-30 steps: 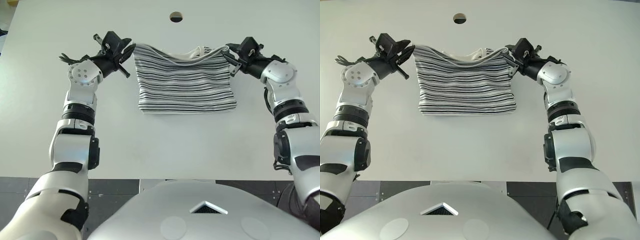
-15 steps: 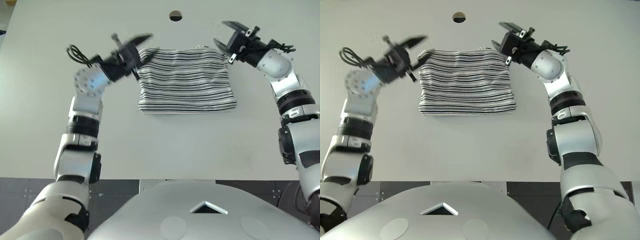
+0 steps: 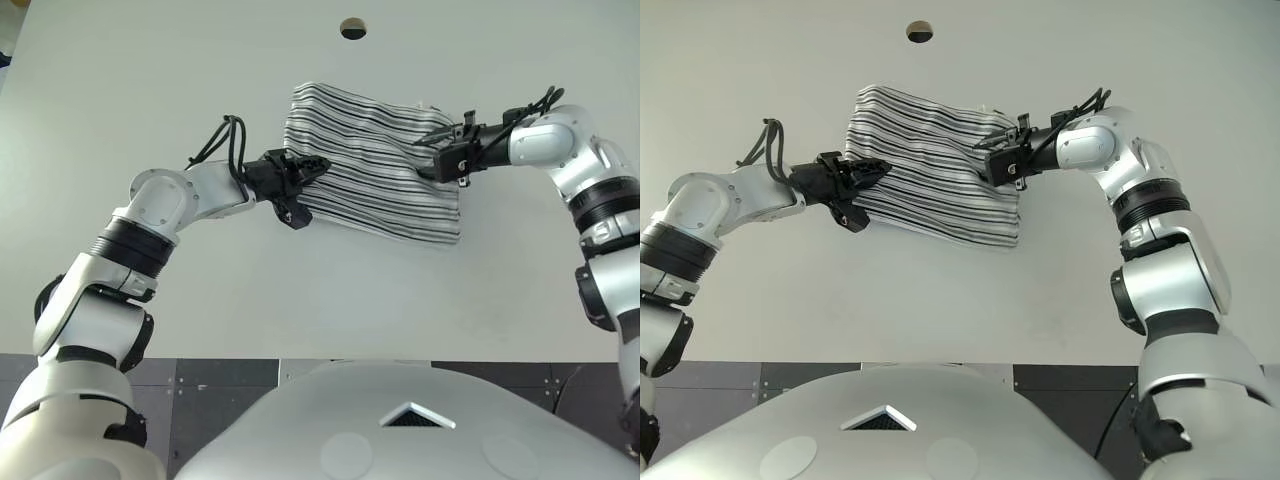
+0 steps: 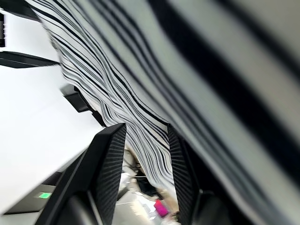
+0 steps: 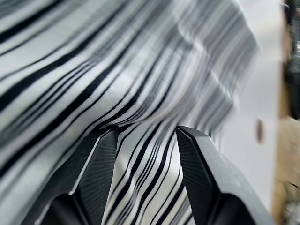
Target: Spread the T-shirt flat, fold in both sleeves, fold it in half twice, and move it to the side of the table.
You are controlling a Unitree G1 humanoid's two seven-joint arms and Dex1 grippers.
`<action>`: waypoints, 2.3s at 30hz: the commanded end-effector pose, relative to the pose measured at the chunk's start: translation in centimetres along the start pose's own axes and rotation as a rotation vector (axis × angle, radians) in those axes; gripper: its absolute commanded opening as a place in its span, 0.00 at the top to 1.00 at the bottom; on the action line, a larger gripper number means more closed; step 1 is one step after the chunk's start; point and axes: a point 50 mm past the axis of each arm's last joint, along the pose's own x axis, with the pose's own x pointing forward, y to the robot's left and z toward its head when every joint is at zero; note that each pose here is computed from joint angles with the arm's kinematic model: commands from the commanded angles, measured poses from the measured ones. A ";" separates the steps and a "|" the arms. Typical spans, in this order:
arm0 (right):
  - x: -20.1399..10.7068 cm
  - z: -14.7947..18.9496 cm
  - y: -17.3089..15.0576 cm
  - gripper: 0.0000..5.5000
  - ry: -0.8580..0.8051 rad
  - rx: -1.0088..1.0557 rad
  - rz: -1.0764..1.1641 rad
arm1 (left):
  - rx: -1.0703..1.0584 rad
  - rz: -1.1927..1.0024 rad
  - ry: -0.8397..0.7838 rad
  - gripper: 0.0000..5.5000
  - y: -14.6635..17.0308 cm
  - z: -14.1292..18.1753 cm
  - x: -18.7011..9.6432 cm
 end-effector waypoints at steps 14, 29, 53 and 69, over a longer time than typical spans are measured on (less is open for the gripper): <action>1.7 8.6 4.0 0.59 -0.330 0.076 0.389 | 0.646 0.215 -0.329 0.70 6.1 -1.7 4.2; -8.1 2.4 7.5 0.59 -0.328 0.612 0.014 | -0.611 0.571 -0.195 0.70 2.9 2.1 -8.0; -8.0 2.3 18.4 0.41 0.017 0.255 0.171 | -1.060 -0.124 -0.402 0.45 -4.4 15.6 -12.4; -5.6 2.9 18.1 0.41 -0.011 0.129 0.159 | -0.986 -0.073 -0.438 0.45 -3.3 16.4 -8.9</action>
